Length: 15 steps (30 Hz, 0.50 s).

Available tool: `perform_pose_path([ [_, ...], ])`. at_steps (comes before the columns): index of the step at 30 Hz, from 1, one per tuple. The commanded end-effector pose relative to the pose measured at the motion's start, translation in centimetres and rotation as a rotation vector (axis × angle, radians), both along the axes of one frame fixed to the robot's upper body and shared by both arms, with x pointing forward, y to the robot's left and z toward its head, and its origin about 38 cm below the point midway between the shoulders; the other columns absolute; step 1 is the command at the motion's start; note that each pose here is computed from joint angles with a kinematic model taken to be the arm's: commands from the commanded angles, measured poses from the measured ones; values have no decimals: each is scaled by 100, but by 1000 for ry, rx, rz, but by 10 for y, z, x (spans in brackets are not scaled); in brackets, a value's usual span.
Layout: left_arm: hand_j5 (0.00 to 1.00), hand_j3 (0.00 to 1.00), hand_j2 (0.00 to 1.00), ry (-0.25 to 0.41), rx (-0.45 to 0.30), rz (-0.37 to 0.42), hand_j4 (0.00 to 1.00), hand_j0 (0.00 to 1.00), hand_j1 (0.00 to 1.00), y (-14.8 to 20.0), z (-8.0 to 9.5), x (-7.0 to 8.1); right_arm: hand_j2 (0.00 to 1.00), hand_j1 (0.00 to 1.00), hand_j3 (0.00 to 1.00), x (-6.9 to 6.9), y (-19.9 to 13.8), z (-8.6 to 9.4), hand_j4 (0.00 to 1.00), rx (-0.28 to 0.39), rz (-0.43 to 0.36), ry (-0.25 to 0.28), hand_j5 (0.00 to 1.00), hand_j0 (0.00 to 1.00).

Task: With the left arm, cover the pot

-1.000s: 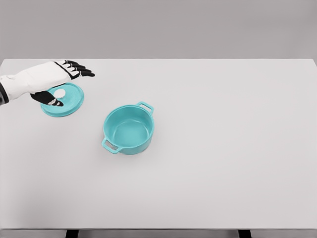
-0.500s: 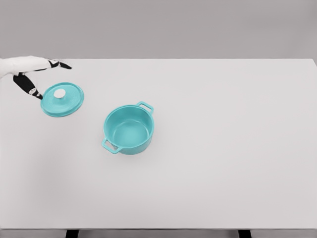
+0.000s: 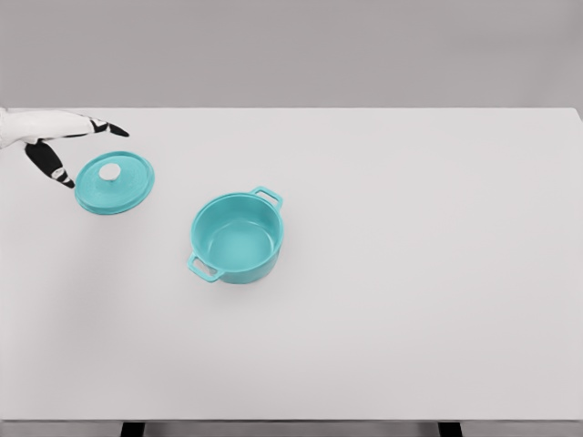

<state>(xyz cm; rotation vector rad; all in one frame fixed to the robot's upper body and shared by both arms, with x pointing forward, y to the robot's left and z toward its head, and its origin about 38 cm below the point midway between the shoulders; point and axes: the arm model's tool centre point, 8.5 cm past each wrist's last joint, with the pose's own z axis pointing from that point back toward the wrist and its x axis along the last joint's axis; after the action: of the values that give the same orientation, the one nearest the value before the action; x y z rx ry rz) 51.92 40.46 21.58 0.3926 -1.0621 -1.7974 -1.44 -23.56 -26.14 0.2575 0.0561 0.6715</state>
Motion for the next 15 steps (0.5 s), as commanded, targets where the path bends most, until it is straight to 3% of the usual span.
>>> perform_pose_path([
  [1,96,96,96,-1,0,-6,96,96,96,-4,-1,1,100,100,100,0,0,0,100,0,0,0,100,100],
  [8,84,84,84,11,28,-44,84,84,84,-23,-11,5,100,100,100,0,0,0,100,1,0,1,100,100],
  [15,85,85,85,20,33,-45,85,85,85,-22,-15,4,100,100,100,0,0,0,100,0,0,0,100,100],
])
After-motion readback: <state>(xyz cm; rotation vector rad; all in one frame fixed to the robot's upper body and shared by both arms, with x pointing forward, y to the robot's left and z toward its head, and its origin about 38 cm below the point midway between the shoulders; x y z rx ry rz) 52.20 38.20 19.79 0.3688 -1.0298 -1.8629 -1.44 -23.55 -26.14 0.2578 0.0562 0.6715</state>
